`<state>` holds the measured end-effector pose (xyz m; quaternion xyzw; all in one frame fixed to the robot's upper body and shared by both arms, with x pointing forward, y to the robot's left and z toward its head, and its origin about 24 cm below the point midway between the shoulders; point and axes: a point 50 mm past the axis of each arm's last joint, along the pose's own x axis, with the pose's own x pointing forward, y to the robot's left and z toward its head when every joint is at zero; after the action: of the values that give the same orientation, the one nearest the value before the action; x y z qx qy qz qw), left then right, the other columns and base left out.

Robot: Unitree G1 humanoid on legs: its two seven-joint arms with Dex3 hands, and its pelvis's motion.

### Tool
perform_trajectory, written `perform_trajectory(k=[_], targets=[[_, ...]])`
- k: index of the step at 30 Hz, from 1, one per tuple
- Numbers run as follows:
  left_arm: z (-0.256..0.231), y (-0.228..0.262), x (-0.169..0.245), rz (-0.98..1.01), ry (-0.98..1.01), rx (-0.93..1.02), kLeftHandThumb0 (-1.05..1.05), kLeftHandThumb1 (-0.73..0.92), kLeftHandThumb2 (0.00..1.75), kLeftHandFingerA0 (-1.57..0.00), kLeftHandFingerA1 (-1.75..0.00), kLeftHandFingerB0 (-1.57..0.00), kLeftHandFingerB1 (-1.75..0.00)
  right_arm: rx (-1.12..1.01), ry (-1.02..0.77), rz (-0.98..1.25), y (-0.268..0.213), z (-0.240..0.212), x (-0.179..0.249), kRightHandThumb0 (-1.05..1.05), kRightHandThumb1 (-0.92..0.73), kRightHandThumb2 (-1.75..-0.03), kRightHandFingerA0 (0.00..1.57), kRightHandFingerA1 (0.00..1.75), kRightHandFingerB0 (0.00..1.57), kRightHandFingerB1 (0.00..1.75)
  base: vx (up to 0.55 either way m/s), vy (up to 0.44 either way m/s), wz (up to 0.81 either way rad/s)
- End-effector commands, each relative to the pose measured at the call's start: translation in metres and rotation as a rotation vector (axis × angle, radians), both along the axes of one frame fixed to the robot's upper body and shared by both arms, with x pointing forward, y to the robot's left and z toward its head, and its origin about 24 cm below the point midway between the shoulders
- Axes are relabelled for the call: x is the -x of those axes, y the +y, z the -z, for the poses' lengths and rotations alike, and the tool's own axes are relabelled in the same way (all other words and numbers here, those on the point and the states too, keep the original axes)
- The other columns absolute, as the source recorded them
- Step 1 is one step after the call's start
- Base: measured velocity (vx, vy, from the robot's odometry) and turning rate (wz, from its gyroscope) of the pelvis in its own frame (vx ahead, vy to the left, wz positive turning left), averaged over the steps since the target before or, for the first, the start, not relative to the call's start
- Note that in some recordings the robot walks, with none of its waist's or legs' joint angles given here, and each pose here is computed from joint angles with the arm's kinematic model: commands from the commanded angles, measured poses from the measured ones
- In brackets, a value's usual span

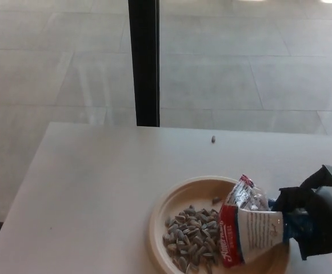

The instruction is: The robot uses its right hand to pick up a bag of sunflower seeds kept in the middle of the desk and tilts it over a plate kept next to it to pour out a few seeds and then puts the bag of seeds back on the desk

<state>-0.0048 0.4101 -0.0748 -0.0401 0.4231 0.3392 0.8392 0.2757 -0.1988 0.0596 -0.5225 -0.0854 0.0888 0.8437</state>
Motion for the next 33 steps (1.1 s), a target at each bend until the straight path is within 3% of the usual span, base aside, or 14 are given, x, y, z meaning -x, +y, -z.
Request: perform_trajectory(k=[1,2,10,16,17,18,19,22,23,25,26,31,32,33], targets=[[-0.001,0.002,0.009,-0.031,0.013,-0.015,-0.84,0.63,1.05,-0.46,-0.62,-0.41,-0.52,-0.423,0.077,0.165,-0.003,0.035,0.025,-0.26,-0.76,-0.71,0.91,1.63,0.70,0.59,0.00,0.000,0.00],[-0.001,0.002,0.009,-0.030,0.016,-0.017,-0.85,0.81,0.65,-0.51,-0.56,-0.46,-0.39,-0.474,0.095,0.173,-0.004,0.040,0.028,-0.30,-0.77,-0.68,0.87,1.64,0.62,0.52,0.00,0.000,0.00],[-0.002,0.002,0.011,-0.012,0.033,-0.037,-0.88,0.82,0.65,-0.51,-0.58,-0.45,-0.40,-0.538,0.184,0.264,-0.020,0.068,0.048,-0.46,-0.68,-0.60,0.63,1.30,0.30,0.41,0.00,0.000,0.00],[-0.003,0.003,0.012,-0.015,0.034,-0.032,-0.86,0.82,0.65,-0.51,-0.58,-0.45,-0.40,-0.399,0.252,0.242,-0.031,0.074,0.052,-0.67,-0.50,-0.87,0.22,0.70,0.02,0.42,0.00,0.000,0.00],[-0.003,0.003,0.012,-0.019,0.034,-0.027,-0.84,0.65,1.07,-0.47,-0.64,-0.38,-0.52,-0.387,0.272,0.236,-0.034,0.074,0.054,-0.76,-0.46,-0.86,0.00,0.50,0.08,0.25,0.00,0.000,0.00],[-0.002,0.003,0.013,-0.021,0.034,-0.026,-0.84,0.65,1.07,-0.47,-0.64,-0.38,-0.52,-0.386,0.272,0.234,-0.034,0.074,0.053,-0.76,-0.46,-0.86,0.00,0.50,0.08,0.25,0.00,0.000,0.00],[-0.002,0.002,0.013,-0.029,0.036,-0.027,-0.87,0.82,0.65,-0.51,-0.58,-0.45,-0.40,-0.358,0.287,0.226,-0.036,0.074,0.054,-0.93,-0.54,-0.87,0.00,0.07,0.00,0.10,0.00,0.000,0.00],[-0.002,0.002,0.013,-0.028,0.029,-0.029,-0.86,0.64,1.07,-0.48,-0.65,-0.39,-0.52,-0.332,0.290,0.205,-0.036,0.073,0.054,-0.91,-0.53,-0.90,0.00,0.12,0.00,0.08,0.00,0.000,0.00],[-0.002,0.002,0.014,-0.038,0.027,-0.023,-0.88,0.81,0.65,-0.50,-0.58,-0.47,-0.41,-0.322,0.281,0.189,-0.035,0.072,0.054,-0.96,-0.55,-0.91,0.00,0.08,0.00,0.04,0.00,0.000,0.00],[-0.001,0.002,0.015,-0.047,0.027,-0.020,-0.88,0.81,0.65,-0.51,-0.60,-0.47,-0.42,-0.303,0.272,0.169,-0.034,0.069,0.054,-0.99,-0.57,-0.91,0.00,0.07,0.00,0.00,0.00,0.000,0.00],[-0.002,0.002,0.015,-0.049,0.022,-0.014,-0.87,0.61,1.04,-0.47,-0.64,-0.42,-0.53,-0.289,0.264,0.149,-0.033,0.067,0.053,-0.98,-0.56,-0.92,0.00,0.07,0.00,0.00,0.00,0.000,0.00],[-0.001,0.001,0.016,-0.023,0.058,-0.029,-0.86,0.64,1.06,-0.48,-0.62,-0.39,-0.50,-0.260,0.245,0.091,-0.028,0.059,0.049,-0.91,-0.49,-0.84,0.00,0.01,0.00,0.07,0.00,0.000,0.00],[-0.001,0.001,0.016,-0.024,0.057,-0.029,-0.89,0.81,0.65,-0.51,-0.55,-0.45,-0.38,-0.257,0.242,0.085,-0.028,0.058,0.049,-0.93,-0.51,-0.86,0.00,0.00,0.00,0.05,0.00,0.000,0.00],[-0.001,0.001,0.017,-0.024,0.057,-0.031,-0.90,0.81,0.64,-0.52,-0.54,-0.44,-0.38,-0.250,0.228,0.065,-0.027,0.055,0.048,-0.93,-0.51,-0.85,0.00,0.00,0.00,0.05,0.00,0.000,0.00]])
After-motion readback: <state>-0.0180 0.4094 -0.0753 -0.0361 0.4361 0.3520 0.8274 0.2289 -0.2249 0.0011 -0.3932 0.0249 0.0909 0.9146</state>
